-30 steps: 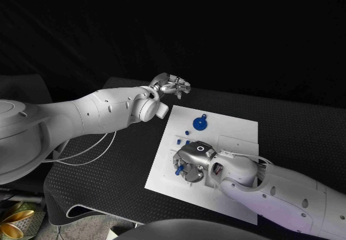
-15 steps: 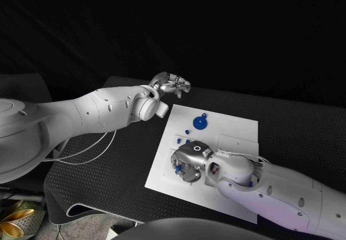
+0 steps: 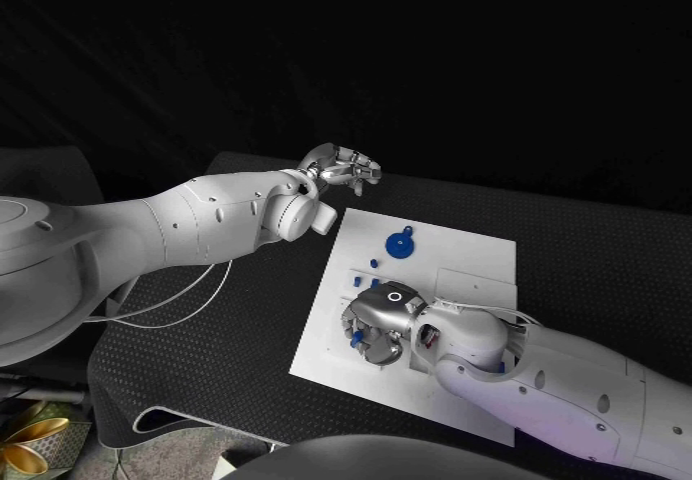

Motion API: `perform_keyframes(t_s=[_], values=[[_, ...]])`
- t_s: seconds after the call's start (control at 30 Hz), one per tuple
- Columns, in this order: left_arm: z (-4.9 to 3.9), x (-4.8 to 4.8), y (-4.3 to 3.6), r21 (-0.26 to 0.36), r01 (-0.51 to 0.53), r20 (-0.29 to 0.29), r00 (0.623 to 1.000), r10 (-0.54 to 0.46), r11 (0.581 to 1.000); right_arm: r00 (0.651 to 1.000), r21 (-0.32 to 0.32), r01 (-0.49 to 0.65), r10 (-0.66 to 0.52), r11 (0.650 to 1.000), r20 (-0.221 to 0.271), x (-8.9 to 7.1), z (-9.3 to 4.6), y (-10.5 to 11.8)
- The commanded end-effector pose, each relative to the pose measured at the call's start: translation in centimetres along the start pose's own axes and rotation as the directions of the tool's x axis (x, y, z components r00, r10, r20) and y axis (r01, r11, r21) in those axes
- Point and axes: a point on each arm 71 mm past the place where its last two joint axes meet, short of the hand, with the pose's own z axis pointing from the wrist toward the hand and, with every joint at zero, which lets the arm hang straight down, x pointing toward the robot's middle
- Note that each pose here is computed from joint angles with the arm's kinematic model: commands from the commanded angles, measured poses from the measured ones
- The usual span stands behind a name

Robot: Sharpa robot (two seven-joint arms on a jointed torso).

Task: Assemble the parts on the task board

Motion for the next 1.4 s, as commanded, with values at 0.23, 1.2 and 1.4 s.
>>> perform_keyframes(t_s=[0.23,1.2,1.4], values=[[0.06,0.19,-0.15,0.005,0.007,-0.014,1.000,-0.007,1.000,0.998,-0.043,-0.063,0.063,0.997,-0.003,0.5,0.1,0.7],[-0.10,-0.57,0.07,-0.003,0.002,-0.001,1.000,-0.002,1.000,0.973,-0.043,-0.161,0.166,0.986,0.157,-3.4,-2.8,-1.4],[-0.10,-0.74,0.16,-0.005,0.000,0.002,1.000,0.000,1.000,0.951,-0.033,-0.219,0.221,0.975,0.215,-5.6,-3.9,-2.8]])
